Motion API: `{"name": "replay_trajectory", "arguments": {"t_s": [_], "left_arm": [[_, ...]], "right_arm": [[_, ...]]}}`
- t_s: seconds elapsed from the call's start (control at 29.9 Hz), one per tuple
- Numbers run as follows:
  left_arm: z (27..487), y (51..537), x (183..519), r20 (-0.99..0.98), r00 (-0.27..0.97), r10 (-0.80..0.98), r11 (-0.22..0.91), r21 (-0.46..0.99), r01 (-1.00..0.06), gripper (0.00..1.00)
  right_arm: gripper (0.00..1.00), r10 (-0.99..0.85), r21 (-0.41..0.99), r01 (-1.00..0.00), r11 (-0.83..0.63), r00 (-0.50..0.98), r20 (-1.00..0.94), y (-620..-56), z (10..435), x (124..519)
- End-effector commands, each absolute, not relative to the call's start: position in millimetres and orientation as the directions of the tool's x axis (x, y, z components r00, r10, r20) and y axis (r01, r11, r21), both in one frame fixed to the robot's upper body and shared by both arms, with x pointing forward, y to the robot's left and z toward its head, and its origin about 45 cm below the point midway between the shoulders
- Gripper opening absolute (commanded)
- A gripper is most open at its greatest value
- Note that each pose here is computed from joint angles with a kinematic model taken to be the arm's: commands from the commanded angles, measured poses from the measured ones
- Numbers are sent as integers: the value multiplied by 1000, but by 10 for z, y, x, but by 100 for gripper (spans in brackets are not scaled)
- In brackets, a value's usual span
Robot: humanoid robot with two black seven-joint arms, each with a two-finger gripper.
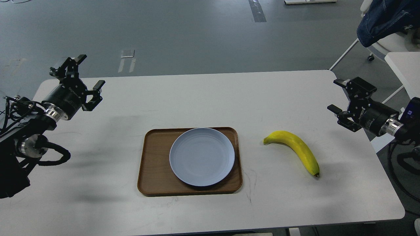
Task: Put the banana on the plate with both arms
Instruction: 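Release the plate and withdraw the left gripper upward, then reach the right gripper down to the banana's stem end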
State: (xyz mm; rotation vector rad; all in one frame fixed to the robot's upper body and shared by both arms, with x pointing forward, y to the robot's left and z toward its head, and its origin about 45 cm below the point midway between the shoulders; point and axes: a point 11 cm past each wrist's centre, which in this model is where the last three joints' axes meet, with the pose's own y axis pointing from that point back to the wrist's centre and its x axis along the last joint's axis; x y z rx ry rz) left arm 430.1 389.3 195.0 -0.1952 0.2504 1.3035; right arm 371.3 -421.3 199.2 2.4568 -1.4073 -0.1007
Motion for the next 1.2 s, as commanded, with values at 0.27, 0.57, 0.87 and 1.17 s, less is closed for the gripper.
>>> {"name": "replay_trajectory", "arguments": {"t_s": [0.27, 0.57, 0.87, 1.17], "left_arm": [[1947, 3882, 4310, -294, 242, 925, 253, -3, -968, 98], [1932, 3864, 4302, -288, 250, 924, 262, 4, -965, 98], [1920, 3891, 4286, -280, 248, 927, 262, 11, -965, 98], [1938, 3935, 4280, -272, 244, 931, 257, 12, -966, 98]], "right_arm": [[100, -213, 642, -560, -523, 816, 538, -3877, 2454, 3923], [100, 200, 860, -300, -413, 891, 407, -3477, 1989, 3814], [99, 347, 903, -281, -326, 853, 391, -3456, 1653, 3815], [80, 389, 909, -251, -333, 842, 375, -3285, 1498, 3791]]}}
